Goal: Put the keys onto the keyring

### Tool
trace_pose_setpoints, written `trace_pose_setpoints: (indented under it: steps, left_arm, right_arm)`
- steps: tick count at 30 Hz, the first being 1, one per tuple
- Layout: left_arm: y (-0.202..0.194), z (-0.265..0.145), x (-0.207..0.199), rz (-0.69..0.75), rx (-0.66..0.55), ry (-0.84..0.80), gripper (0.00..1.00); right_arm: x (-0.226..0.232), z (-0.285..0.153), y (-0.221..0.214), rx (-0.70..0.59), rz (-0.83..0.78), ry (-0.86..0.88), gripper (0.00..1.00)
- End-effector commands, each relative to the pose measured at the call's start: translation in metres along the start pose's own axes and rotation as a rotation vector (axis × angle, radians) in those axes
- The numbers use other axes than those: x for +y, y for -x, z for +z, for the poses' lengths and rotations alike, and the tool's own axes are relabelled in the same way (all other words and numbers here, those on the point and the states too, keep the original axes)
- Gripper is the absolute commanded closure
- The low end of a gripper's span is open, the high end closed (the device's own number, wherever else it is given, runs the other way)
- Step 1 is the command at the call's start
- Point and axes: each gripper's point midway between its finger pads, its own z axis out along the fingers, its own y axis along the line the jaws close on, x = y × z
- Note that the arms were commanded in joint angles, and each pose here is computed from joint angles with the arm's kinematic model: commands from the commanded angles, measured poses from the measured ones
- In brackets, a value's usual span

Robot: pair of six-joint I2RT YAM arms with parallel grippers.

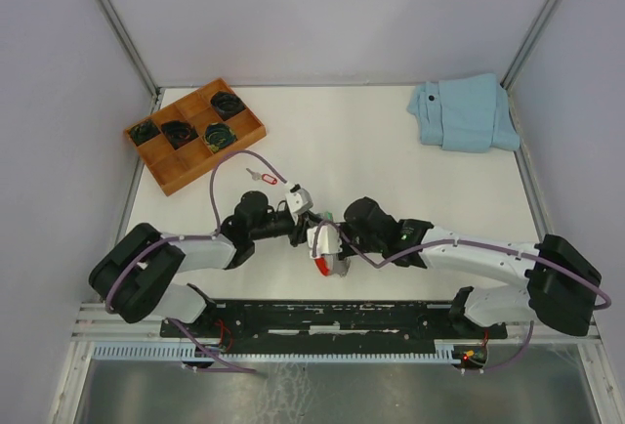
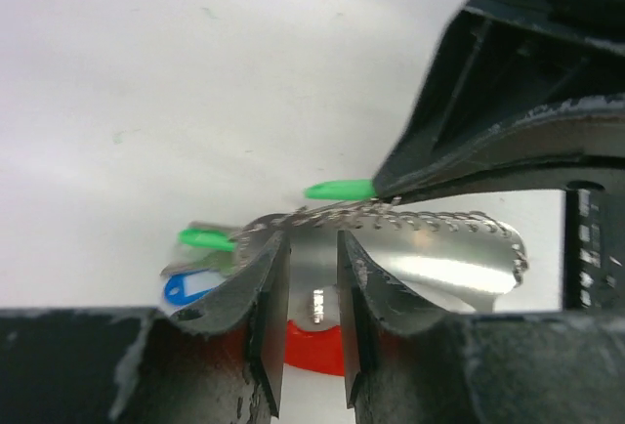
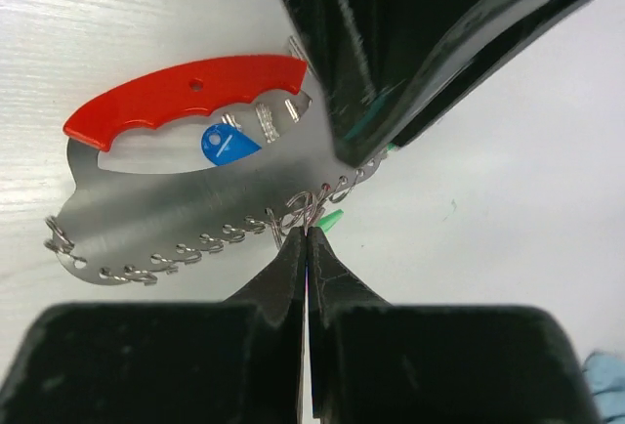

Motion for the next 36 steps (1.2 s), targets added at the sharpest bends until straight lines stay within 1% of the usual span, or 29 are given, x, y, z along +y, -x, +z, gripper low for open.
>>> trace_pose_setpoints:
  steps: [1,5,9,12,16,20,23,25,26,30,33,36]
  left_arm:
    - [0.017,-0.021,0.046,0.003,-0.058,0.309,0.67]
    - [0.020,-0.048,0.073,-0.030,-0.095,0.525,0.59]
    - [0.020,-0.070,0.091,-0.082,-0.137,0.687,0.45]
    - [0.018,-0.082,0.102,-0.141,-0.145,0.786,0.37]
    - [0.014,-0.090,0.113,-0.215,-0.145,0.875,0.29]
    - [0.011,-0.093,0.117,-0.245,-0.137,0.905,0.21]
    - [0.012,-0.087,0.113,-0.244,-0.123,0.867,0.19]
    - [0.012,-0.080,0.110,-0.247,-0.106,0.827,0.18]
    - [0.013,-0.076,0.108,-0.250,-0.099,0.803,0.18]
    - [0.011,-0.062,0.101,-0.298,-0.054,0.738,0.17]
    - [0.005,-0.065,0.104,-0.365,-0.050,0.776,0.16]
    - [-0.002,-0.074,0.113,-0.443,-0.041,0.860,0.15]
  right_arm:
    - [-0.017,0.005,0.004,0.024,0.176,-0.096,0.99]
    - [-0.015,0.018,-0.011,0.112,0.289,-0.120,0.98]
    - [-0.013,0.030,-0.024,0.216,0.380,-0.133,0.97]
    - [-0.016,0.033,-0.037,0.289,0.427,-0.175,0.94]
    - [-0.022,0.033,-0.053,0.363,0.494,-0.220,0.87]
    - [-0.033,0.026,-0.065,0.389,0.565,-0.283,0.74]
    - [-0.043,0.017,-0.068,0.387,0.617,-0.334,0.67]
    - [-0.047,0.009,-0.063,0.360,0.649,-0.345,0.62]
    - [-0.048,0.005,-0.056,0.326,0.670,-0.336,0.59]
    - [-0.036,-0.001,-0.038,0.229,0.727,-0.243,0.53]
    - [-0.030,-0.004,-0.036,0.191,0.790,-0.228,0.50]
    - [-0.035,-0.010,-0.043,0.161,0.882,-0.274,0.45]
